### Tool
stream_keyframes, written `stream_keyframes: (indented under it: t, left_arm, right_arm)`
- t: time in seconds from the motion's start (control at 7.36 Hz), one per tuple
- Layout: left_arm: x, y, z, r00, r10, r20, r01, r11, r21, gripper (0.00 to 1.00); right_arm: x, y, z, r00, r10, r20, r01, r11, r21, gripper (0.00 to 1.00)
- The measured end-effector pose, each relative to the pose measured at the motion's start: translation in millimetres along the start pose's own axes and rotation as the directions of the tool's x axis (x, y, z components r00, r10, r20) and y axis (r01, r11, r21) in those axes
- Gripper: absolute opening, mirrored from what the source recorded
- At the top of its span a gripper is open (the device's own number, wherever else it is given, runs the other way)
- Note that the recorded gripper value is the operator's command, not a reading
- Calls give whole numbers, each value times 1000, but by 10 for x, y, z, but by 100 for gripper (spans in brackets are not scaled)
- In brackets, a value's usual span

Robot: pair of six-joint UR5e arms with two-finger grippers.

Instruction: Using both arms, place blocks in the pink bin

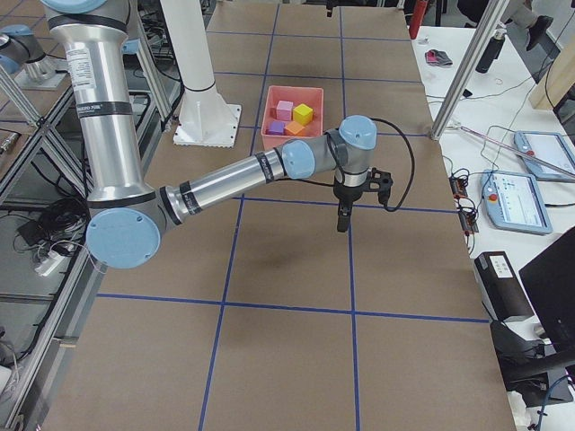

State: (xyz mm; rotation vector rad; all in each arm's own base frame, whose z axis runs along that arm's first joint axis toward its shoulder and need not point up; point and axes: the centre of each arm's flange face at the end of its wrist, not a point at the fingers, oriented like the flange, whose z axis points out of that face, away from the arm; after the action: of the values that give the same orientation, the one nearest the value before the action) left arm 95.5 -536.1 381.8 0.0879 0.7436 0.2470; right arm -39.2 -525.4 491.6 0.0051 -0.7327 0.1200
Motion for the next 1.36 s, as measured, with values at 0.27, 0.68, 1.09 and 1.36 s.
stream_keyframes:
  t: [0.27, 0.68, 1.09, 1.36]
  left_arm:
    - [-1260, 66, 104, 998, 19, -65, -19, 1000, -4, 99]
    - [-1918, 299, 436, 993, -33, -113, 32, 999, -11, 99]
    - [-2164, 648, 753, 990, -93, -106, 99, 993, 58, 99]
    - [-2268, 714, 879, 980, -165, -111, 172, 984, 52, 99]
  right_arm:
    - [423, 91, -72, 999, -40, 13, 40, 999, 2, 100]
    - [605, 159, -89, 998, -35, 52, 36, 999, -8, 100]
    - [762, 116, 85, 999, -5, 36, 6, 999, -39, 100]
    - [886, 74, 243, 999, 22, 28, -20, 998, -66, 100]
